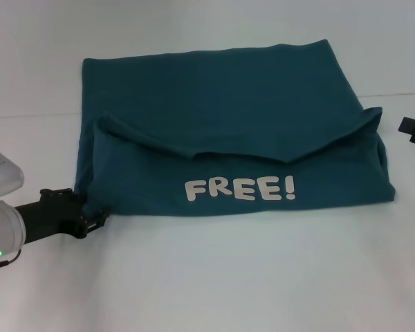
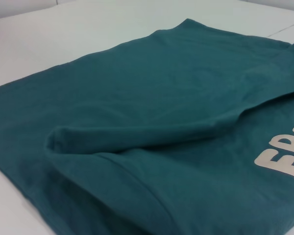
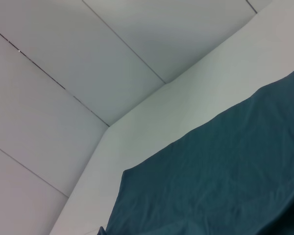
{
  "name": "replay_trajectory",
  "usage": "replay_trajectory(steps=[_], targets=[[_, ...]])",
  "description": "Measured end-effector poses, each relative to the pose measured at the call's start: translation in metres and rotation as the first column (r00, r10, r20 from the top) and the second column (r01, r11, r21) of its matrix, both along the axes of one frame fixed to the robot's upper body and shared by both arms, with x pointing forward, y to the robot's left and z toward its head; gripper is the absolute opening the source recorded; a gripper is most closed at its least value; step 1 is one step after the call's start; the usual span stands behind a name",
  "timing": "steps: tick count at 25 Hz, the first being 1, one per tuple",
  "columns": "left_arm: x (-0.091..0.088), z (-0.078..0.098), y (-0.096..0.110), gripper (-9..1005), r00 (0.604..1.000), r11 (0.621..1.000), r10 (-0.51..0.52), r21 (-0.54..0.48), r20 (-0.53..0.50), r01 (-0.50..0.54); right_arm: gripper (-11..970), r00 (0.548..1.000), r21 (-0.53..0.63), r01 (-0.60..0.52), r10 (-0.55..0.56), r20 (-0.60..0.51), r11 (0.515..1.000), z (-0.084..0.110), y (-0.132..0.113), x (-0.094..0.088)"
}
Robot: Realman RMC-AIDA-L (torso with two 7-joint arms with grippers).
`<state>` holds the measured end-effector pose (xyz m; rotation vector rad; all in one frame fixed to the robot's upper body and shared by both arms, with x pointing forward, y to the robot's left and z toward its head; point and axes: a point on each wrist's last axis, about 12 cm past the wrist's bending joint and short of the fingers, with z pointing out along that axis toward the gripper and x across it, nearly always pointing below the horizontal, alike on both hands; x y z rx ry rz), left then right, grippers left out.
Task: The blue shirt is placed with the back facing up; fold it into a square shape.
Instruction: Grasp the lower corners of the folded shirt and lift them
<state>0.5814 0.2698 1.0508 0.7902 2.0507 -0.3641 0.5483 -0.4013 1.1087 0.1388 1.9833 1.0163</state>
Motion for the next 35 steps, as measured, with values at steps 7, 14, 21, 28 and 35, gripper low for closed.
replay_trajectory(steps=[7,14,21,28,35], targets=[[0.002,0.006,0.004,381,1.000,1.000,0.020,-0.003,0.012,-0.020,676,1.000,0.002,0.005,-0.005,0.004,1.000,0.000,-0.001,0.000],[0.002,0.005,0.002,236,1.000,1.000,0.009,0.013,0.000,-0.009,675,1.000,-0.004,0.012,-0.012,-0.001,1.000,-0.001,-0.002,-0.001],[0.003,0.008,0.003,40,1.000,1.000,0.010,0.004,-0.001,-0.010,675,1.000,-0.014,0.011,-0.011,-0.014,1.000,-0.002,-0.003,-0.001],[-0.002,0.017,0.007,6,1.000,1.000,-0.019,-0.022,-0.020,0.018,675,0.983,-0.096,-0.003,-0.015,-0.184,0.995,-0.007,-0.003,0.008],[-0.007,0.018,0.008,6,0.999,0.999,-0.032,-0.040,-0.034,0.031,675,0.955,-0.201,-0.008,-0.052,-0.292,0.980,-0.017,0.005,0.021]])
